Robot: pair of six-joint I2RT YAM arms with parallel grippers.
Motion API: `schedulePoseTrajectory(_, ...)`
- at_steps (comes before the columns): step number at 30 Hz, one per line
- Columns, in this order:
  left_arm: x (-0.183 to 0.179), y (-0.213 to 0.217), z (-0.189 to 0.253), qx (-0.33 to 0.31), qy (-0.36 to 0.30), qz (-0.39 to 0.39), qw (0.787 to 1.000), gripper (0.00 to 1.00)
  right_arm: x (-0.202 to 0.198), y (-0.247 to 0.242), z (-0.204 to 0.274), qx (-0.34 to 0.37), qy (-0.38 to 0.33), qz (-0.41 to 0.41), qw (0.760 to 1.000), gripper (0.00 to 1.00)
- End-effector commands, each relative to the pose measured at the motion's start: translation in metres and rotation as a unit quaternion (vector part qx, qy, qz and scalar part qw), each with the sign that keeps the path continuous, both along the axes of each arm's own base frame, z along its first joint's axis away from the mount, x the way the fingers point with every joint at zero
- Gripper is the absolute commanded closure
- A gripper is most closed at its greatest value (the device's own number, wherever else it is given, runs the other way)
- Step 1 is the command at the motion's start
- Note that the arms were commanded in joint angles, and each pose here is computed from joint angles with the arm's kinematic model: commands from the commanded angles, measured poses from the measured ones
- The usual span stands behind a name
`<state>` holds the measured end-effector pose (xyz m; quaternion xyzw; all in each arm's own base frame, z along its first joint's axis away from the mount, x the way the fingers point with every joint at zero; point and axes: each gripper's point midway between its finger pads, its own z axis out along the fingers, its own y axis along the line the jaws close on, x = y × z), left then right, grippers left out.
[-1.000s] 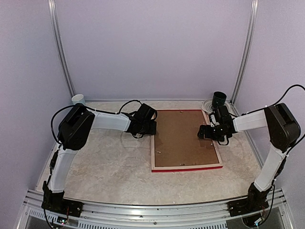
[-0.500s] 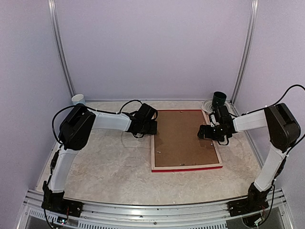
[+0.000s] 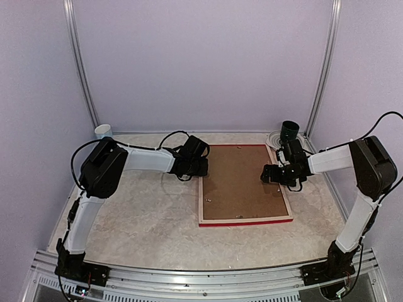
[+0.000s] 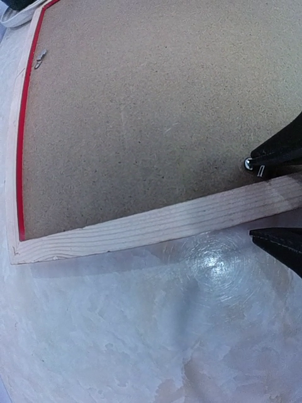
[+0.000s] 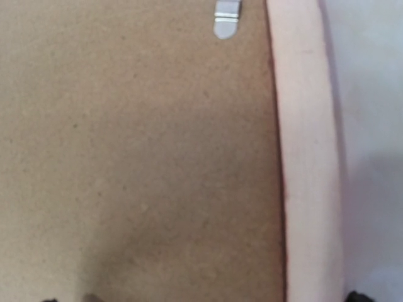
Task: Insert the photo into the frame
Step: Press the fastener onto the backboard.
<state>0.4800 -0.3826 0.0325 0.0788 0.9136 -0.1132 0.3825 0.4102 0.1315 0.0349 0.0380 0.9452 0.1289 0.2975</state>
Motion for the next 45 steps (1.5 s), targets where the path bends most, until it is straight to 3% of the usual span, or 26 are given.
schedulePoseTrajectory(1, 0.003, 0.013, -0.014, 0.025, 0.007, 0.016, 1.000, 0.68, -0.004, -0.004, -0.001, 0.010, 0.005, -0.006, 1.000, 0.01)
schedulePoseTrajectory(6, 0.001, 0.013, -0.014, 0.024, 0.010, 0.016, 1.000, 0.71, -0.004, -0.005, -0.001, 0.010, 0.006, -0.007, 1.000, 0.01)
schedulePoseTrajectory(13, -0.002, 0.014, -0.006, 0.019, 0.007, 0.012, 1.000, 0.56, -0.004, -0.005, -0.001, 0.010, 0.006, -0.007, 1.000, 0.01)
schedulePoseTrajectory(29, -0.006, 0.017, -0.008, 0.013, 0.008, 0.006, 1.000, 0.57, -0.004, -0.005, -0.001, 0.011, 0.006, -0.008, 1.000, 0.01)
schedulePoseTrajectory(41, -0.007, 0.016, 0.002, 0.011, 0.000, 0.004, 1.000, 0.66, -0.004, -0.005, -0.001, 0.011, 0.007, -0.007, 1.000, 0.01)
schedulePoseTrajectory(45, -0.006, 0.013, -0.002, 0.014, 0.003, 0.002, 1.000, 0.60, -0.004, -0.005, -0.002, 0.012, 0.008, -0.007, 1.000, 0.01)
